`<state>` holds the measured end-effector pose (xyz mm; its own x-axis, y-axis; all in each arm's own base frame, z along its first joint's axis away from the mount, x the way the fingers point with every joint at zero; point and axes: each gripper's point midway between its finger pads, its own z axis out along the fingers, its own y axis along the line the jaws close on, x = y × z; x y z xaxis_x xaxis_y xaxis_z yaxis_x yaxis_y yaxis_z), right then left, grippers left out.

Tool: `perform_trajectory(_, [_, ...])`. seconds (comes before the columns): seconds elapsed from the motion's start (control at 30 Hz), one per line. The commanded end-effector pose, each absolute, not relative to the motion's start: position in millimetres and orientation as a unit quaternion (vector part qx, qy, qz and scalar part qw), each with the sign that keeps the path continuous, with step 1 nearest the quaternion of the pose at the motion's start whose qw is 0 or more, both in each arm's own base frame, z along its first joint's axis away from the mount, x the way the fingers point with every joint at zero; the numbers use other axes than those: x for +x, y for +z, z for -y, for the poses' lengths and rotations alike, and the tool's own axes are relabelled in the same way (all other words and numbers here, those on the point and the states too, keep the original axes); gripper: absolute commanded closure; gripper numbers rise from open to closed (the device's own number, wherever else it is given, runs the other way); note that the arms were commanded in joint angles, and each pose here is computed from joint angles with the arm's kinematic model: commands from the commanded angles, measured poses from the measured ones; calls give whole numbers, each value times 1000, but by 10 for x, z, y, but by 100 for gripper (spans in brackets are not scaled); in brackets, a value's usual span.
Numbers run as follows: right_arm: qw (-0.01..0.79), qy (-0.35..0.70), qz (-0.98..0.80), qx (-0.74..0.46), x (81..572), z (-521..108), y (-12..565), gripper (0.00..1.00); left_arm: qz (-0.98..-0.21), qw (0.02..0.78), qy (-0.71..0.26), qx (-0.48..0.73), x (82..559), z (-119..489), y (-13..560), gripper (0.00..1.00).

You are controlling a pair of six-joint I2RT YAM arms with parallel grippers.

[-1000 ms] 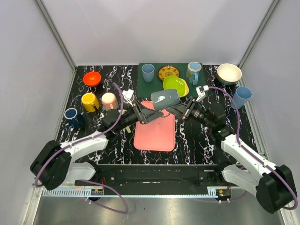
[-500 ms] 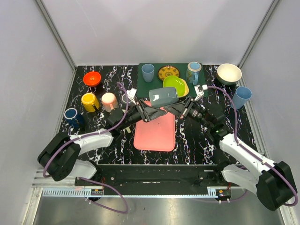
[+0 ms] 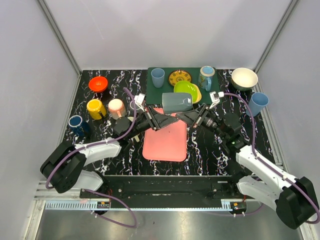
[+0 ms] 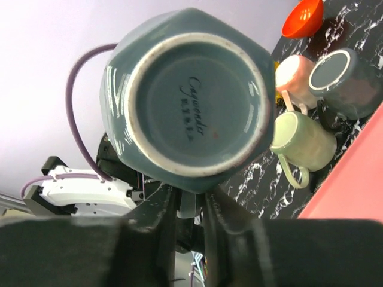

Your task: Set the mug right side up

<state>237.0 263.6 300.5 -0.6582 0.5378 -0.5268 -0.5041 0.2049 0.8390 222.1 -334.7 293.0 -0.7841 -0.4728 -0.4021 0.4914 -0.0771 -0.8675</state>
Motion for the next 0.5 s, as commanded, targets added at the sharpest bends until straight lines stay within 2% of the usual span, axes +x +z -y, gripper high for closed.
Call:
perform_trajectory(0.0, [389, 633, -666, -66, 2033, -2745, 2999, 56, -547, 400, -734, 54, 2158, 3250, 3378, 100])
perform_trajectory(0.03, [390, 625, -673, -69, 2032, -2734, 2991, 40, -586, 390, -709, 47, 2199, 3268, 3187, 100])
perform_trajectory(0.07, [399, 615, -677, -64, 2065, -2712, 2997, 5, -588, 407, -697, 55, 2157, 3202, 3257, 100])
perform_trajectory(0.1, [409, 609, -676, -64, 2063, -2678, 3046, 0, -601, 439, -665, 65, 2224, 3165, 3225, 100])
perform_trajectory(0.13, [412, 595, -687, -66, 2071, -2654, 3033, 0, -655, 426, -622, 57, 2271, 3137, 2957, 100])
perform_trajectory(0.2, [436, 568, -696, -55, 2130, -2569, 3069, 0, -671, 475, -566, 59, 2335, 2959, 3012, 100])
perform_trajectory(0.27, [459, 520, -719, -36, 2231, -2440, 3003, 0, -715, 479, -507, 51, 2353, 2783, 2835, 100])
perform_trajectory(0.3, [472, 504, -723, -28, 2244, -2363, 3014, 0, -722, 506, -469, 51, 2440, 2680, 2861, 100])
perform_trajectory(0.47, [511, 356, -781, 43, 2424, -1833, 2732, 0, -822, 472, -314, 61, 2575, 2381, 2350, 100])
